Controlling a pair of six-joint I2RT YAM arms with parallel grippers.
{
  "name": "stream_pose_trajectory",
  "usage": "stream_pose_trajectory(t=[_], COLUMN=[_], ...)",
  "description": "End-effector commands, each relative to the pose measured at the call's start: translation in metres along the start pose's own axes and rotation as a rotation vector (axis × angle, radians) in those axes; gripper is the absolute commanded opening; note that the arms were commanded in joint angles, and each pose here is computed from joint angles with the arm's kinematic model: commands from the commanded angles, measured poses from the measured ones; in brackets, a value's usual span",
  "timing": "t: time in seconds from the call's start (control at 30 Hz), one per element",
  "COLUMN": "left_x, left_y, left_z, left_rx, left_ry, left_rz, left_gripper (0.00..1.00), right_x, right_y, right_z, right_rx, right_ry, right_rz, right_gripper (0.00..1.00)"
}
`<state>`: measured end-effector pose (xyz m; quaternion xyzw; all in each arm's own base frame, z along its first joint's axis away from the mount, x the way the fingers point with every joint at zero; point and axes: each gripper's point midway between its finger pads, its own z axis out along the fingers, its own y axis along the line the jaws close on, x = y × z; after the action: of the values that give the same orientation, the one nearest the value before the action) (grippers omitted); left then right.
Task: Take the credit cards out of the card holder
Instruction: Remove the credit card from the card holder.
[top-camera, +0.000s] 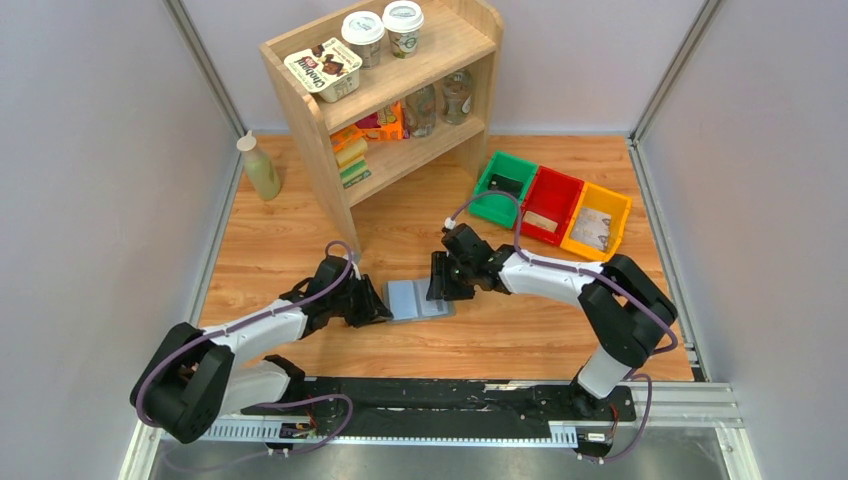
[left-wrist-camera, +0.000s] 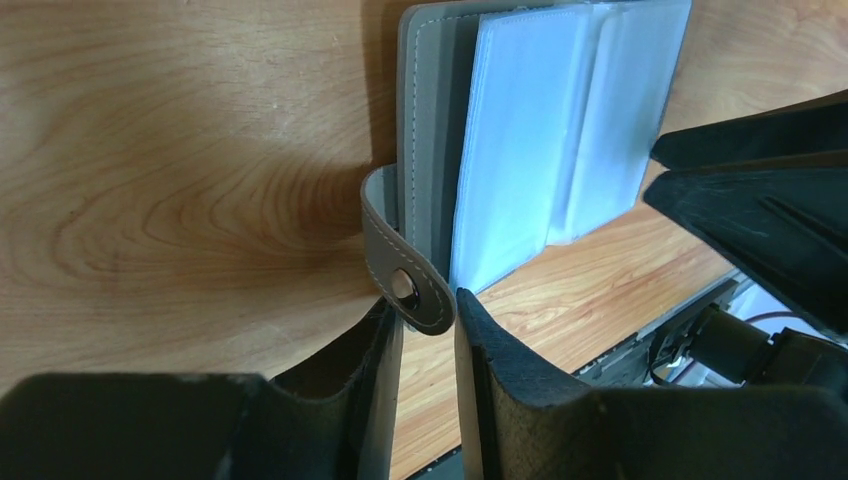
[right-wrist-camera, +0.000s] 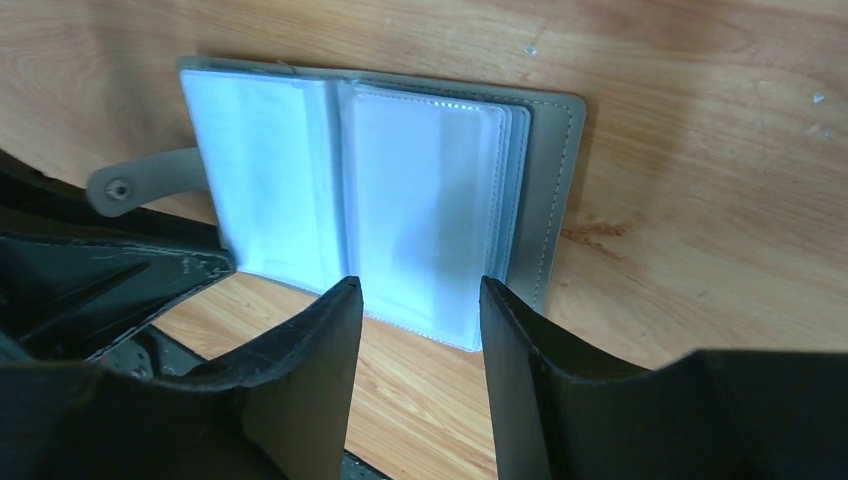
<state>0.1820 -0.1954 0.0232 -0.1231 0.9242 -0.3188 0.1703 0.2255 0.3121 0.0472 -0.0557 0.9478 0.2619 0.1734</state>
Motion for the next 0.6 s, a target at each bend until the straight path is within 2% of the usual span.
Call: stream_pose_trajectory(t=[0.0,0.17,0.57], left_x=[-0.005,-0.003,-0.008], left_y=[-0.010,-0.010,-0.018], left_z=[0.002,0.003,0.006], left_rx=[0.047,0.048,0.074], left_ry=[-0.011,-0.002,-0.005], left_rz=[-0.023,-0.024,-0.008], left_gripper=[0.33,0.27,0.23], right_x=[-0.006,-0.005,-0.008], right_y=[0.003,0.010,0.028], right_z=[0.005,0.005,0.007], right_rx=[0.026,0.010,-0.056], right_ry=[-0.008,0.000,0.013], right_rz=[-0.038,-0.055,-0.065], right_gripper=[0.50,0.50,0.49])
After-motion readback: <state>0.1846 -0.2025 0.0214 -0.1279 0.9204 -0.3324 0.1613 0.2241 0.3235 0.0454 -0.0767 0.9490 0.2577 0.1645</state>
